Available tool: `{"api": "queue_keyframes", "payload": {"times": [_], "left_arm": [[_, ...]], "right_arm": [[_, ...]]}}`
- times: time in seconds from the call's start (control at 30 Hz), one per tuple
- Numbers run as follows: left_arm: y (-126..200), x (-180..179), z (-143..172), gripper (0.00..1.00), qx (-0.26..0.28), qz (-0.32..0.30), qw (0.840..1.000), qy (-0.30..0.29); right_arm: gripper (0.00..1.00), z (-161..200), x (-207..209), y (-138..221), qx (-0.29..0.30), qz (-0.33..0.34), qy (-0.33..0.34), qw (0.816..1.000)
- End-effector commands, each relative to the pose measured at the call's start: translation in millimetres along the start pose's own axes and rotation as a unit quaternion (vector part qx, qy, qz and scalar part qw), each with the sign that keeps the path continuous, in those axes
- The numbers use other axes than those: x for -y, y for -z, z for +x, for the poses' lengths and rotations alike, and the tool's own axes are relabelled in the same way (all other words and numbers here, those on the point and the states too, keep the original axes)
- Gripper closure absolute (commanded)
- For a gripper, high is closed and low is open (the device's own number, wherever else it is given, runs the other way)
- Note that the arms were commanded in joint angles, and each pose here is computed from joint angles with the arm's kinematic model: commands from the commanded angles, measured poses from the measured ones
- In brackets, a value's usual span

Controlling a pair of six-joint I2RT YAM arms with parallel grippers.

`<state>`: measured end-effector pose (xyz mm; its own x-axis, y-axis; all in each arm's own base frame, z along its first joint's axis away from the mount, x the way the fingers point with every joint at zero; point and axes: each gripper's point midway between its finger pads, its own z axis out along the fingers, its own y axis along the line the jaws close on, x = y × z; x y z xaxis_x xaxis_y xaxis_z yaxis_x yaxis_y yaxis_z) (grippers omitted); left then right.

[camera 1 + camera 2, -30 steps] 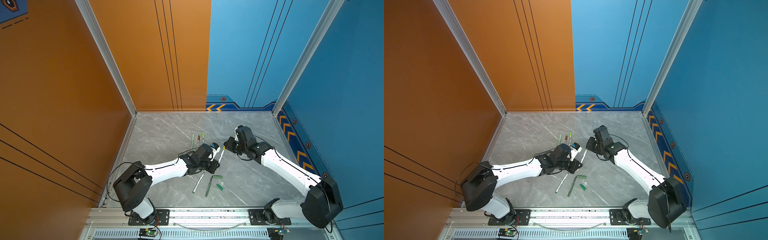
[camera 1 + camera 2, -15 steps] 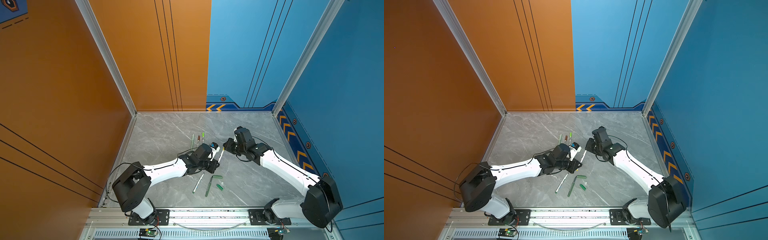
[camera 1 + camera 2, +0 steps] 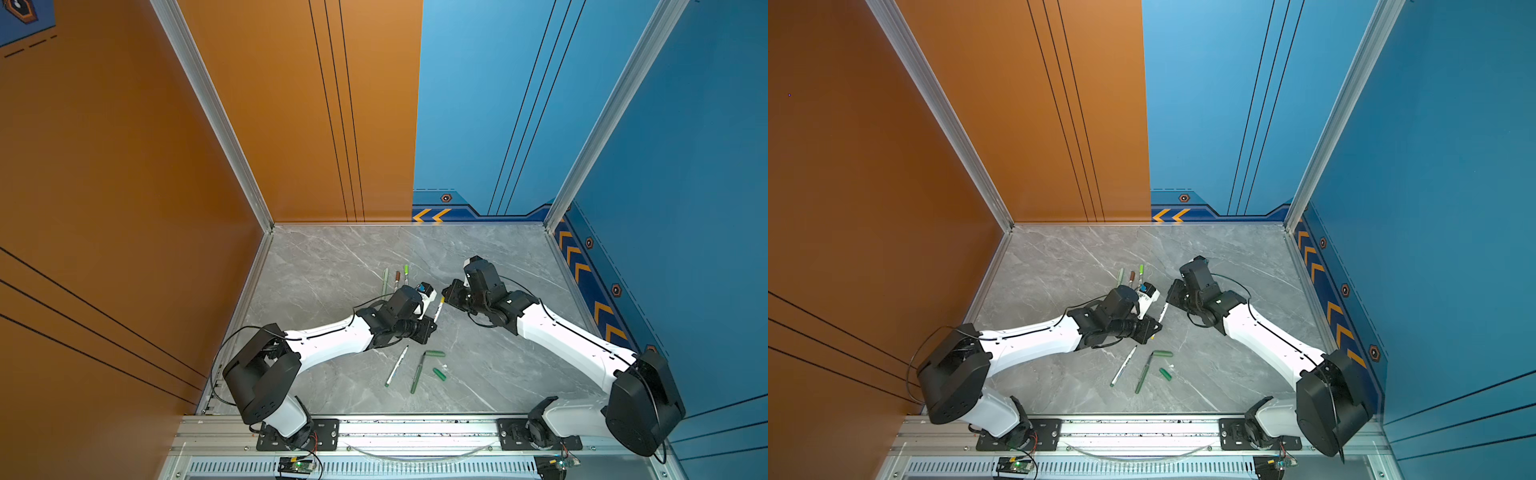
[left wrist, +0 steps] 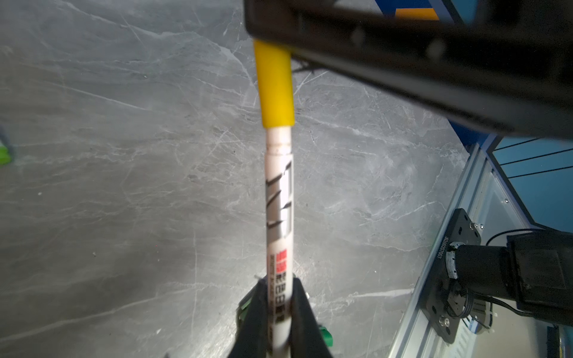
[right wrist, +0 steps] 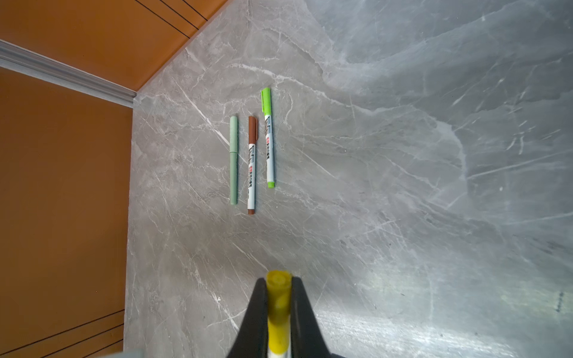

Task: Insert pens into pen caps
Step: Put on the pen cap to the pen.

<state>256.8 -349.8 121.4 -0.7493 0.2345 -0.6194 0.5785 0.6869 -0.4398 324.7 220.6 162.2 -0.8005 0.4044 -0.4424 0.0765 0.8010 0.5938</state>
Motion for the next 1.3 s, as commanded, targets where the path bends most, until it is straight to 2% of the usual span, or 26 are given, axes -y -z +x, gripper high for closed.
{"api": "queue_keyframes", "payload": {"times": [0.0, 0.17, 0.23, 0.47, 0.67, 0.77, 0.9, 1.03, 1.1, 1.27], "left_arm": [[23, 9, -62, 1.0, 0.1, 0.005, 0.995, -0.026], [27, 15, -79, 1.0, 0.121, 0.007, 0.99, -0.07], [37, 25, -101, 1.0, 0.156, 0.012, 0.983, -0.091], [52, 32, -135, 1.0, 0.232, 0.002, 0.962, -0.146], [63, 31, -154, 1.0, 0.262, 0.011, 0.954, -0.144], [65, 25, -160, 1.0, 0.271, 0.009, 0.953, -0.138], [60, 23, -155, 1.0, 0.262, 0.016, 0.956, -0.132], [54, 18, -145, 1.0, 0.25, 0.018, 0.961, -0.113], [46, 8, -128, 1.0, 0.231, 0.01, 0.968, -0.097], [32, -7, -96, 1.0, 0.193, 0.004, 0.98, -0.058]], "right_arm": [[0.96, 40, 21, -8, -0.064, 0.029, -0.003, 0.998], [0.97, 58, 26, -18, -0.103, 0.031, -0.004, 0.994], [0.98, 66, 27, -22, -0.12, 0.03, -0.008, 0.992], [1.0, 102, 23, -37, -0.2, 0.007, -0.006, 0.98], [1.0, 123, 12, -40, -0.245, -0.027, 0.013, 0.969], [0.99, 122, 13, -42, -0.245, -0.026, 0.011, 0.969], [0.97, 105, 9, -41, -0.222, -0.03, 0.005, 0.975], [0.94, 69, -3, -32, -0.178, -0.048, -0.002, 0.983], [0.92, 48, -9, -25, -0.152, -0.06, -0.004, 0.987], [0.77, -11, -23, 3, -0.077, -0.091, -0.005, 0.993]]}}
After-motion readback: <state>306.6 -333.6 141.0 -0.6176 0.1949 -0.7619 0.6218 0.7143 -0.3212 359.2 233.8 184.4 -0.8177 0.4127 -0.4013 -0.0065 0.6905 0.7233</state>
